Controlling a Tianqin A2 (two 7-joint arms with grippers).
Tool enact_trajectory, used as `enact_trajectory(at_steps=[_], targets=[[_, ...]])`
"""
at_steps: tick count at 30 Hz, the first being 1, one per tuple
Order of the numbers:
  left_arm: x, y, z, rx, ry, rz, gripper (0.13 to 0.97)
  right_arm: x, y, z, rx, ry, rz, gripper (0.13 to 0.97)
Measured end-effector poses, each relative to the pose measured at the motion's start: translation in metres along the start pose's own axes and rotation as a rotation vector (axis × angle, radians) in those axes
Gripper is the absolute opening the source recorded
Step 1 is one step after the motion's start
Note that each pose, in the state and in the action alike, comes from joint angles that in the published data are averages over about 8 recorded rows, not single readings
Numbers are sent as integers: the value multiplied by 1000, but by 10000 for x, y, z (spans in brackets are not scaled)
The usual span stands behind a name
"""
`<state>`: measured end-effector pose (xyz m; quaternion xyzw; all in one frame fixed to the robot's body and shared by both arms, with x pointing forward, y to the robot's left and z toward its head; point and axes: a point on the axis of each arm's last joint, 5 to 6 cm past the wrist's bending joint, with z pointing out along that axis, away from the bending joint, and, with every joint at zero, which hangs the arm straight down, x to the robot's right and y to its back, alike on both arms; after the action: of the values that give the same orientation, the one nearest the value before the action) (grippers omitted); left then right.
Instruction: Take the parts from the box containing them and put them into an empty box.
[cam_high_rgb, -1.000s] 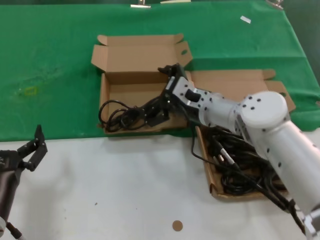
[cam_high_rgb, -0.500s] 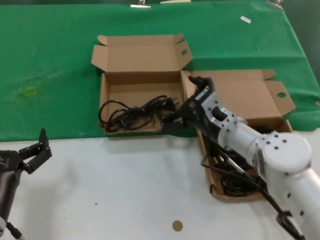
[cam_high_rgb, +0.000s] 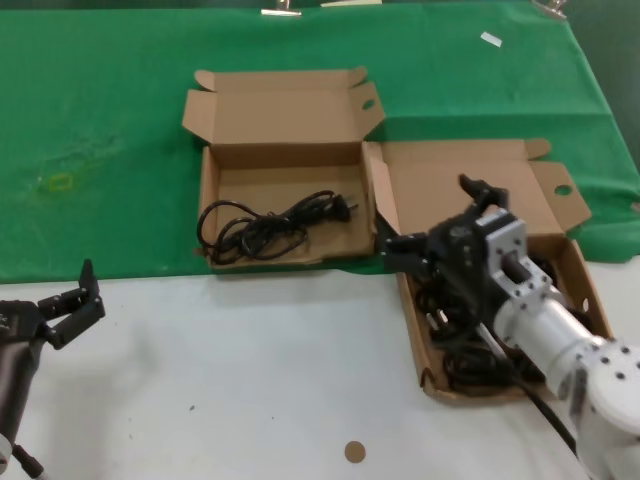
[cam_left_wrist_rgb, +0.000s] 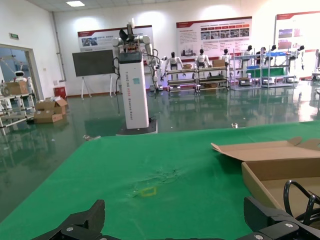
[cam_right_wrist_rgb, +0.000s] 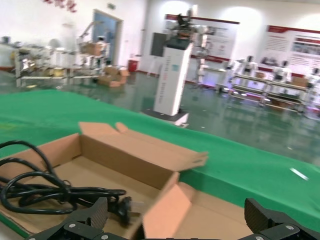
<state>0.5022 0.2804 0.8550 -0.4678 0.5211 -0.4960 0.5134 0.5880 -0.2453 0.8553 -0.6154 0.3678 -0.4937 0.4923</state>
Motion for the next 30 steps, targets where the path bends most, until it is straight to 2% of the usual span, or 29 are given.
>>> enact_trajectory(at_steps=[10, 14, 30], targets=[[0, 0, 0, 0, 0, 0, 966, 86, 68, -544, 7, 138, 118, 966], [0, 0, 0, 0, 0, 0, 966, 107, 69, -682, 9, 172, 144, 966], [0, 0, 0, 0, 0, 0, 966, 113, 68, -723, 10, 181, 152, 966]])
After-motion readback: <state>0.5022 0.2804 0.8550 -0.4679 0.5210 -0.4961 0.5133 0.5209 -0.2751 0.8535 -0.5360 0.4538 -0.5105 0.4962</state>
